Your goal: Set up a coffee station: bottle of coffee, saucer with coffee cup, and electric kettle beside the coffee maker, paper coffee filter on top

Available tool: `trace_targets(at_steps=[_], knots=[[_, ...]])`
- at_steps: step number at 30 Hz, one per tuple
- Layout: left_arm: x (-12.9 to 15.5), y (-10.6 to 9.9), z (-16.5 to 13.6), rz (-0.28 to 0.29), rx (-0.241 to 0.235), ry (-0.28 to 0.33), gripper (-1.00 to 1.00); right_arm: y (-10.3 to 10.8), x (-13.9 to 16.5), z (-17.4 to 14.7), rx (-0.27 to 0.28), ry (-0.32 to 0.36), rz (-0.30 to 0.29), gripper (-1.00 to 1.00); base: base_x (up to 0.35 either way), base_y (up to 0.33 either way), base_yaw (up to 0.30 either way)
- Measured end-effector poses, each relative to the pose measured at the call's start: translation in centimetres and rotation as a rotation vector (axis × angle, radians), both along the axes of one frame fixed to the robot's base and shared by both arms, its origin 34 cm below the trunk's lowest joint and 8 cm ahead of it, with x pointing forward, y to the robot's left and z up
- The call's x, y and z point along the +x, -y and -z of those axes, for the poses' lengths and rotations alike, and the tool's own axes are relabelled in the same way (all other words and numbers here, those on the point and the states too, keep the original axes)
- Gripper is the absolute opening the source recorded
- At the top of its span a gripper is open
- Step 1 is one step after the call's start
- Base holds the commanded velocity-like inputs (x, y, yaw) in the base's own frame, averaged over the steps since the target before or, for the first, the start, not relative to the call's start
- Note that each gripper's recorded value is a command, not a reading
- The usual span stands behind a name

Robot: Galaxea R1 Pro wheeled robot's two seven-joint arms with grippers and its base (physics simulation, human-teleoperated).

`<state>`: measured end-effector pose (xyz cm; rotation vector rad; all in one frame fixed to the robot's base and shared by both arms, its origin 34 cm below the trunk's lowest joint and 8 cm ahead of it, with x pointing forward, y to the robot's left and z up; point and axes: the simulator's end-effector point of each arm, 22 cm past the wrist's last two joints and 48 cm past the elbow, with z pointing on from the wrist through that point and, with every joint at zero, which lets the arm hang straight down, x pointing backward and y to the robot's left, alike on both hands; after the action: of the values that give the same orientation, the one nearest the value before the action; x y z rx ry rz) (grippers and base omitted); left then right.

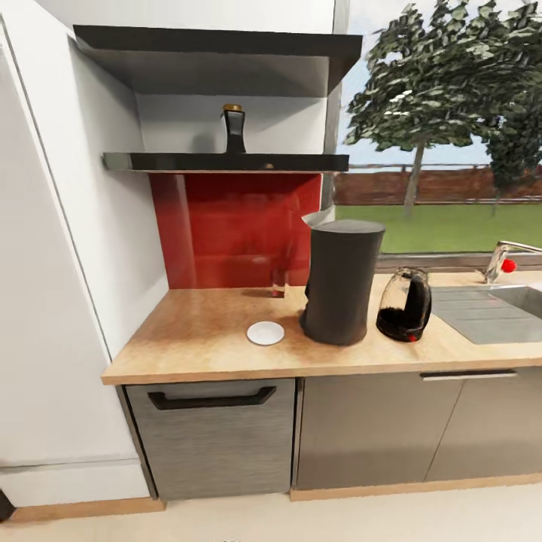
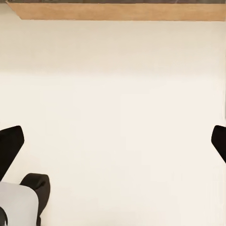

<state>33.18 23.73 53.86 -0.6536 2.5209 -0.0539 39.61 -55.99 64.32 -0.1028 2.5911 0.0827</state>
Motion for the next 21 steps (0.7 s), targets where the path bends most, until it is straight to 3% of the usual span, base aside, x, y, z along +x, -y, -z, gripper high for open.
trace_targets(at_steps=[12, 21], knots=[[0.03, -0.01, -0.02, 0.0, 0.0, 0.001, 1.0, 0.0, -0.01, 0.03, -0.002, -0.001, 0.0, 1.0, 0.023, -0.294, 0.272], [0.13, -0.01, -0.07, -0.001, 0.0, 0.004, 1.0, -0.01, -0.03, 0.04, -0.001, -0.001, 0.0, 1.0, 0.021, -0.07, 0.099]])
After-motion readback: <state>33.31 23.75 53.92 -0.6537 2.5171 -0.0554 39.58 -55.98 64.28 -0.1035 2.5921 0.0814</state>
